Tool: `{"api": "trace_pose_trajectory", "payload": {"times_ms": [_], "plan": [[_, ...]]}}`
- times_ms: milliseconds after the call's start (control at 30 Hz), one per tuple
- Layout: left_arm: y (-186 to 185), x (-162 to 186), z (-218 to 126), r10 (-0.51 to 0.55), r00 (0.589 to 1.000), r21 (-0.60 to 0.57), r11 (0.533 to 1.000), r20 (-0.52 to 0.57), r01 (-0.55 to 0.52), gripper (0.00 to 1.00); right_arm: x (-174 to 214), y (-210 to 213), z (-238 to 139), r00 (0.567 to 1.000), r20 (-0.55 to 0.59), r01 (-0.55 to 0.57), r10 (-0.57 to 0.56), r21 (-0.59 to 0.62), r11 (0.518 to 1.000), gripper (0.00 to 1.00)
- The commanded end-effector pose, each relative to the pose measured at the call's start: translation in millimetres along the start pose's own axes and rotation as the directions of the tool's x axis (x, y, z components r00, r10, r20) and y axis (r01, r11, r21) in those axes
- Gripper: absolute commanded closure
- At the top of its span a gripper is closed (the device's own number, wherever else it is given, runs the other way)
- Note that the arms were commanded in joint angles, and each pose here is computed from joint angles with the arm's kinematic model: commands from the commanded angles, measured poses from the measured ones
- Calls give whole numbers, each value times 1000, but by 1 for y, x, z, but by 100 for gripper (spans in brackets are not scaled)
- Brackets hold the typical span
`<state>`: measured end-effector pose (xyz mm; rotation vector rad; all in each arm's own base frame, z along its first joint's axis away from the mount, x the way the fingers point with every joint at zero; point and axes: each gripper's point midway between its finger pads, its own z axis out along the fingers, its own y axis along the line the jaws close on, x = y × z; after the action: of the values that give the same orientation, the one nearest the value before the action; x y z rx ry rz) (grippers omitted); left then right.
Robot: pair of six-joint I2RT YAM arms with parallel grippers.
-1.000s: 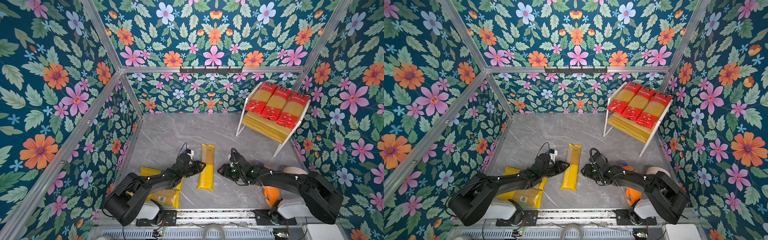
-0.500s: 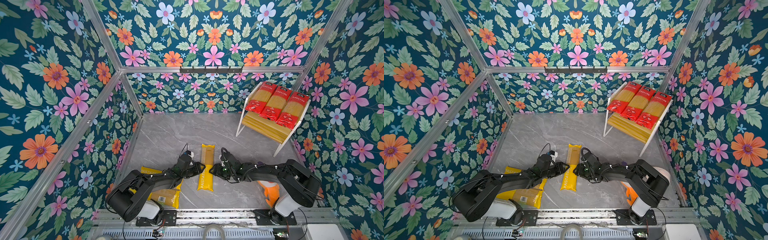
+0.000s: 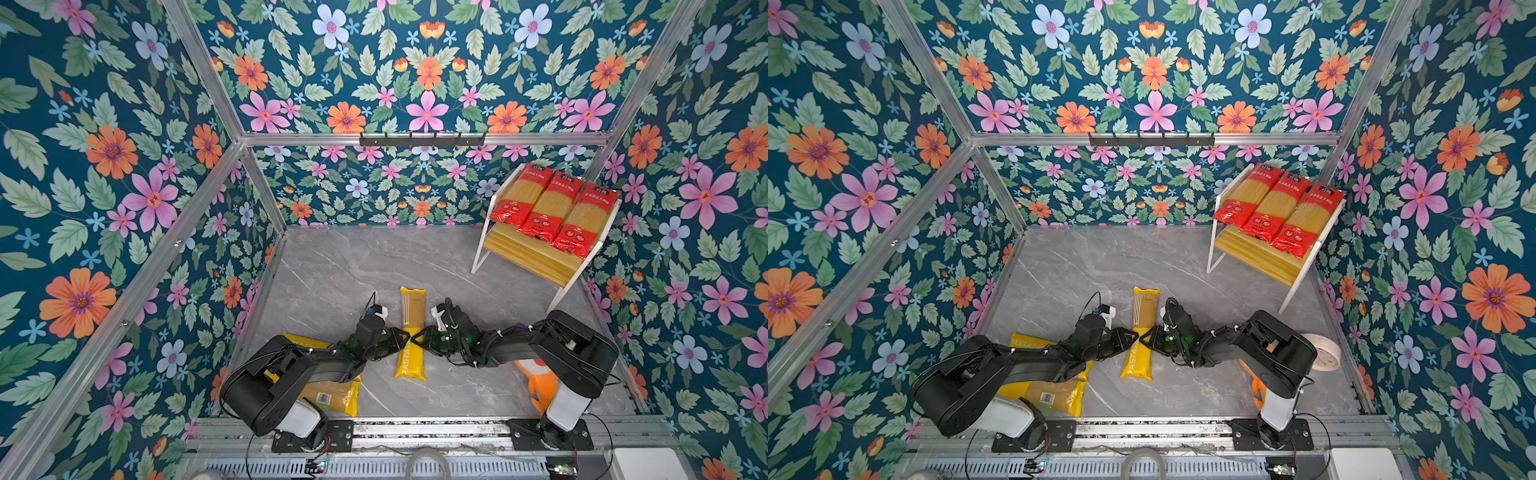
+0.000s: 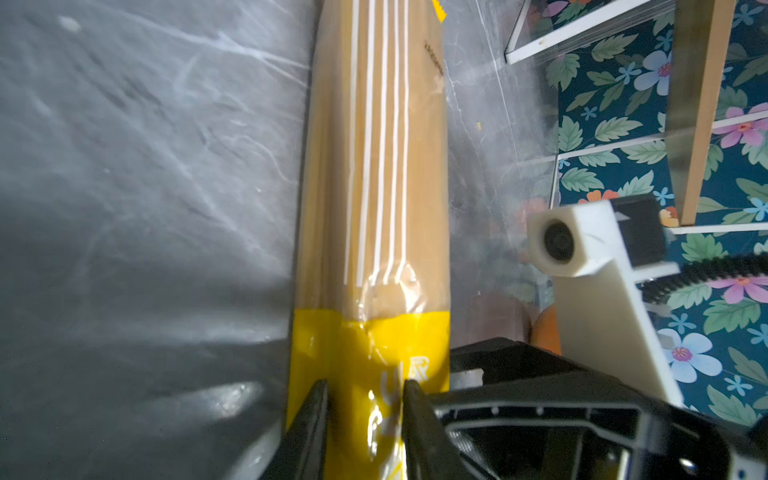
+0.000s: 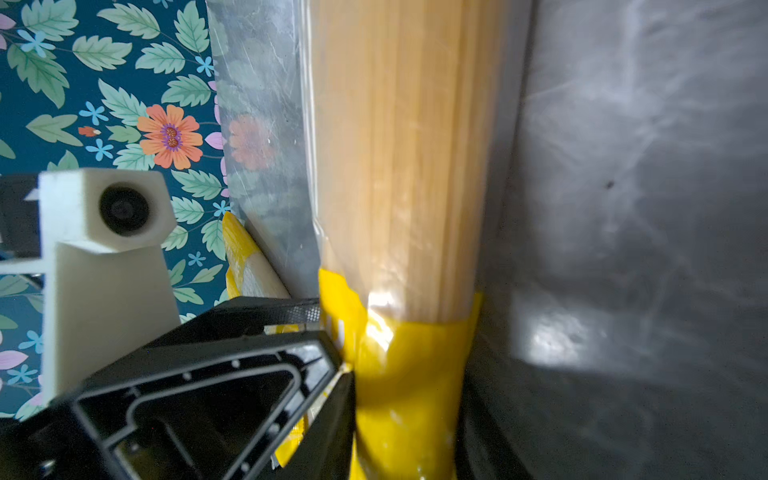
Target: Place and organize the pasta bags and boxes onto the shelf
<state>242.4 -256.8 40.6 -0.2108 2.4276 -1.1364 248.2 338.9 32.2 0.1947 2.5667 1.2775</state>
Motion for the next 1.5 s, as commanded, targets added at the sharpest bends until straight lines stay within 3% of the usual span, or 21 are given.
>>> {"api": "trace_pose_trajectory", "payload": {"times_ms": [0,233,800,1133,1333,1467], "plan": [[-19,3,0,0,1000,86,996,-27,2,67,8,2,0,999,-32,-17,16,-26,1000,69],[-24,0,-5,2,1000,109,994,1,-2,66,8,6,-5,1000,-26,-3,2,-38,999,79],[-45,-22,-21,47,993,150,987,110,-64,40,-10,14,-37,997,34,73,-73,0,997,89],[-38,-15,-18,64,994,145,986,87,-76,39,-14,13,-41,999,21,47,-47,-38,998,91],[-58,-20,-32,107,986,212,968,124,-132,37,-29,38,-61,978,115,181,-172,-71,981,95],[-70,-24,-43,137,980,256,951,146,-171,33,-40,67,-87,922,235,342,-308,-117,933,100]]}}
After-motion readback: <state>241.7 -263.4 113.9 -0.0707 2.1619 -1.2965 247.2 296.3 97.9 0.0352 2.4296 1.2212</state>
